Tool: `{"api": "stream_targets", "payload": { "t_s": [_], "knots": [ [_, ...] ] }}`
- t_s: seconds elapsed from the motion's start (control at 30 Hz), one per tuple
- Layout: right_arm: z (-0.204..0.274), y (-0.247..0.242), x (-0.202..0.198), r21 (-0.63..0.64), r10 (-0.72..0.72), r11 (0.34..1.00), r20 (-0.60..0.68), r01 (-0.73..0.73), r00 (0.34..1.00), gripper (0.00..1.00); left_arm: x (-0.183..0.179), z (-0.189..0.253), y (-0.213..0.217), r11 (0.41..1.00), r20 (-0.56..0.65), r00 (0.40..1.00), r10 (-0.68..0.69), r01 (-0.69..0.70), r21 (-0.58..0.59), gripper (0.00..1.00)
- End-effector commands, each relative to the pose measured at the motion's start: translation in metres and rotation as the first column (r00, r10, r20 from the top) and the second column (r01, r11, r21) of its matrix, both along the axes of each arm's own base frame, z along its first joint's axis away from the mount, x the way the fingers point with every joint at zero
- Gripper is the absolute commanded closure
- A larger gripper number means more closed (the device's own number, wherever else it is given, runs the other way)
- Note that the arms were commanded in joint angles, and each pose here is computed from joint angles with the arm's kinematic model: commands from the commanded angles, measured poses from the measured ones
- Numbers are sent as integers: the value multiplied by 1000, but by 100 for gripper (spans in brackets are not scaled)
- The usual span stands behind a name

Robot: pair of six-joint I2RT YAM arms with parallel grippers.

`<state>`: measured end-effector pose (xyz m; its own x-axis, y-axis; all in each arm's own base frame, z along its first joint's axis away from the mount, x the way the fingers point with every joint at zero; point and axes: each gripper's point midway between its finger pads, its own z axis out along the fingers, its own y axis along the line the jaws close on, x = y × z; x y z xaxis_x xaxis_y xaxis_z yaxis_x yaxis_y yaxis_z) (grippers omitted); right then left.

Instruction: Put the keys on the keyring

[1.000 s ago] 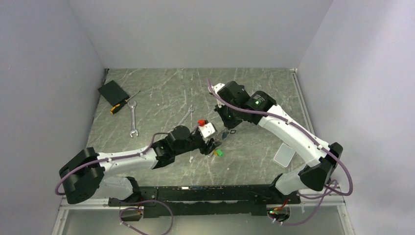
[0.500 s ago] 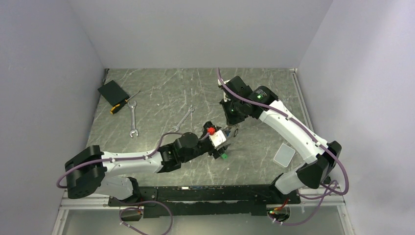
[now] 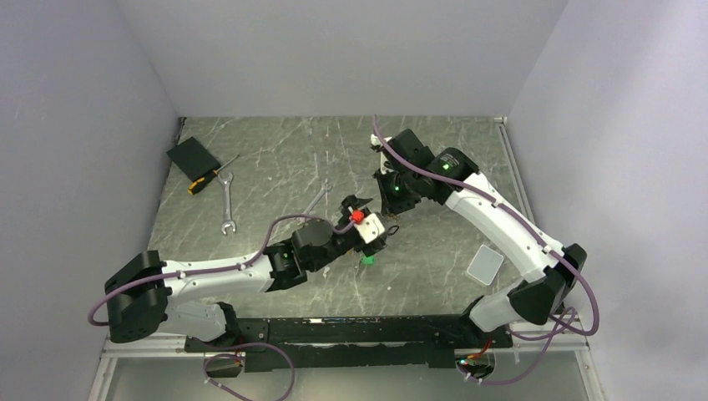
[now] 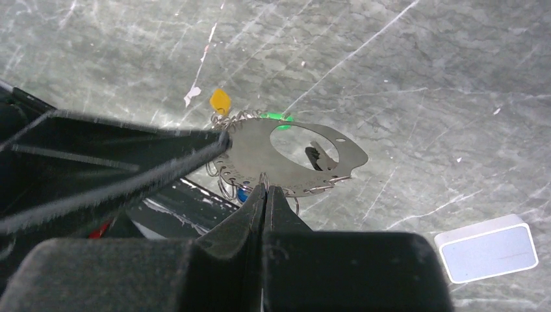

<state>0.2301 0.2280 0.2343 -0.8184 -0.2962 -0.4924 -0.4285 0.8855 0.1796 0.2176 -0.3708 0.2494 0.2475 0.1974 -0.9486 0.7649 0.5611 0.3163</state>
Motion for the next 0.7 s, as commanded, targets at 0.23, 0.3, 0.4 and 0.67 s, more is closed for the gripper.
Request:
{"api": "stream_targets", "payload": {
  "t_s": [0.23,0.3,0.4,0.67],
  "knots": [
    [39,10,-10,164,33,985,74,-45,997,100,29,14,19,995,9,999,-44,45,-91,27],
    [41,11,-11,177,38,983,74,-50,997,100,26,12,15,993,6,997,-83,83,-83,27],
    [41,13,-14,189,49,980,68,-61,996,100,23,14,11,990,11,994,-108,109,-94,28],
    [34,15,-19,201,60,977,49,-69,997,100,23,20,9,988,24,993,-115,117,-106,38]
  ]
}}
